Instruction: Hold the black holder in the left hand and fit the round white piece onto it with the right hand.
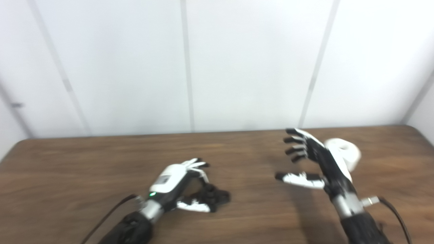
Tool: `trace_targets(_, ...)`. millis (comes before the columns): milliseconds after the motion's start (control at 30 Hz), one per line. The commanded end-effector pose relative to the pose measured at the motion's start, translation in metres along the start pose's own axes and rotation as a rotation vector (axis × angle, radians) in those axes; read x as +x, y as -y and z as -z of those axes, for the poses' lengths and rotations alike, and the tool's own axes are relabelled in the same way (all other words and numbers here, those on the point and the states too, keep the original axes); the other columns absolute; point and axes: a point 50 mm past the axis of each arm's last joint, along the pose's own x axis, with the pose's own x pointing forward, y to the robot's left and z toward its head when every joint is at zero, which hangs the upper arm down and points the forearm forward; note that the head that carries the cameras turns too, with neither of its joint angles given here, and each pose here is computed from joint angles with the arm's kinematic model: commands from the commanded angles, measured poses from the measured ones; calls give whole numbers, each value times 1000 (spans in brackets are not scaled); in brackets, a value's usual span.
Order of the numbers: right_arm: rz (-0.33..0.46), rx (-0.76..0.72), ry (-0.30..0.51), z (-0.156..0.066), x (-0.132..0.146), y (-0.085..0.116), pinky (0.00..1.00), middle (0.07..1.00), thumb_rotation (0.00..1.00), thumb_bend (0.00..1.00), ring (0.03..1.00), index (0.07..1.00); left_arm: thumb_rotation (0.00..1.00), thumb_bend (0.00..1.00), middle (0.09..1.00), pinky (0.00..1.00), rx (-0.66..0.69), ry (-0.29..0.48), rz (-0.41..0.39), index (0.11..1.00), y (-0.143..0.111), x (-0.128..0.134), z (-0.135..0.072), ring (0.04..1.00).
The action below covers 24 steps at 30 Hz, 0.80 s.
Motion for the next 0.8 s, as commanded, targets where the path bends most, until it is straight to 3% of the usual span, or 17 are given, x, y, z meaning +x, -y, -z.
trace_targets(0, 70, -51, 83, -20, 17, 18, 545, 763, 224, 697, 661, 808, 53, 523, 859, 924, 53, -149, 269, 484, 55, -54, 36, 935)
trace_targets(367, 236, -223, 61, -27, 26, 75, 494, 777, 262, 735, 649, 809, 50, 522, 839, 908, 43, -109, 255, 485, 53, -71, 48, 914)
trace_targets(600, 356, -331, 0, -23, 21, 108, 566, 809, 271, 730, 723, 801, 51, 522, 849, 920, 27, -126, 263, 485, 58, -76, 58, 930)
trace_targets(700, 366, -362, -33, -22, 19, 119, 598, 825, 279, 731, 749, 802, 52, 523, 855, 919, 20, -124, 268, 485, 59, -77, 60, 934)
trace_targets(767, 333, -382, -79, -16, 18, 125, 628, 842, 313, 746, 775, 814, 52, 523, 855, 927, 14, -124, 268, 485, 59, -78, 60, 934)
